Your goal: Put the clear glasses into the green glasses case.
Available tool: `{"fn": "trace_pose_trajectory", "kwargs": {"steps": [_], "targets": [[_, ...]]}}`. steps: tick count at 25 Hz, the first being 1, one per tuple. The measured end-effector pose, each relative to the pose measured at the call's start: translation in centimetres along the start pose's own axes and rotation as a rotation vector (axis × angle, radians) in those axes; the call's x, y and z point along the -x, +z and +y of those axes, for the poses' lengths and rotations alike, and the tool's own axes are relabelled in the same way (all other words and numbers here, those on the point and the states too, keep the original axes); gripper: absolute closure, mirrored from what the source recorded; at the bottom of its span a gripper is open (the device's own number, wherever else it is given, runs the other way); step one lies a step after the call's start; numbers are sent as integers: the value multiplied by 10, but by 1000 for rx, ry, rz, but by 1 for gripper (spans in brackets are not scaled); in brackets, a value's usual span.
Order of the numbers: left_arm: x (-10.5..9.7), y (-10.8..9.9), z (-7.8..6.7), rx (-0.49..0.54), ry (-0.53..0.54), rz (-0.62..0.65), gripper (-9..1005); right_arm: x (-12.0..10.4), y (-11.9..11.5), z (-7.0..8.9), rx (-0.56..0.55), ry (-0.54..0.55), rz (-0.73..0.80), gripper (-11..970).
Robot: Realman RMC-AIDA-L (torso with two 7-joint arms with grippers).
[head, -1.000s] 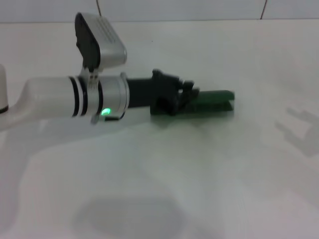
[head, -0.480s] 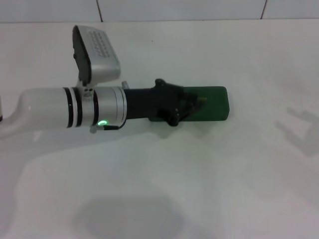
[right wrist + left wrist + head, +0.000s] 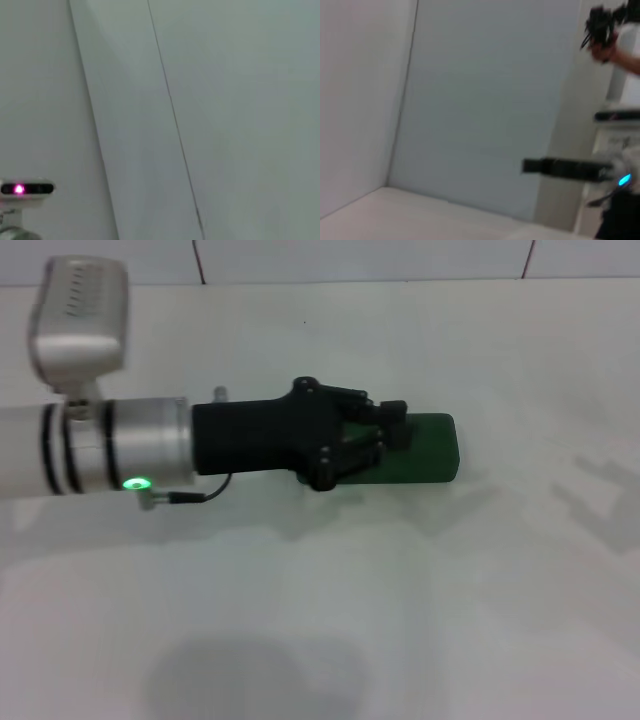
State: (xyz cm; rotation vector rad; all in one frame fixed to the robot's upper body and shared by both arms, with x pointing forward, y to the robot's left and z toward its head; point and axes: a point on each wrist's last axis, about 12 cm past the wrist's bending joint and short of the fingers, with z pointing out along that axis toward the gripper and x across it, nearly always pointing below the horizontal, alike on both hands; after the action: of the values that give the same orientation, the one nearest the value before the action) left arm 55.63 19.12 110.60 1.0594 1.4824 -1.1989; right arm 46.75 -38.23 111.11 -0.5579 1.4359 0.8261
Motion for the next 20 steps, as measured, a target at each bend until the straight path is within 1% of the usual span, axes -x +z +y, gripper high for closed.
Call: {"fn": "trace_pose_trajectory", "kwargs": {"steps": [3,4,6,8,9,10,11,13,14,18,20], "targets": [[4,-18,-9,-65,-39,-32,724,-1,10,1,48,0,32,415],[4,-25,-15,-93,-23,-52,716,-1,16,2,82,-2,50,414],[3,-43,-22,-102,41,-83,702,-1,28,5,159,-3,80,413],[2,-67,-26,-51,52,-104,688,-1,44,11,255,-1,104,412],[1,-76,-27,-25,37,-109,641,-1,51,13,298,-2,117,411],[-1,-85,-28,-5,14,-107,594,-2,69,18,385,-2,165,411],[-3,-93,-29,11,-10,-100,546,-2,69,18,385,-2,165,410],[-6,-103,-30,18,-37,-83,452,-2,86,21,451,0,215,409],[-7,-106,-31,18,-48,-73,443,-1,94,21,475,-2,229,384],[-11,-110,-33,17,-63,-41,405,2,115,26,537,-20,237,284],[-13,-110,-33,17,-72,-35,405,3,121,27,552,-27,238,280]]}}
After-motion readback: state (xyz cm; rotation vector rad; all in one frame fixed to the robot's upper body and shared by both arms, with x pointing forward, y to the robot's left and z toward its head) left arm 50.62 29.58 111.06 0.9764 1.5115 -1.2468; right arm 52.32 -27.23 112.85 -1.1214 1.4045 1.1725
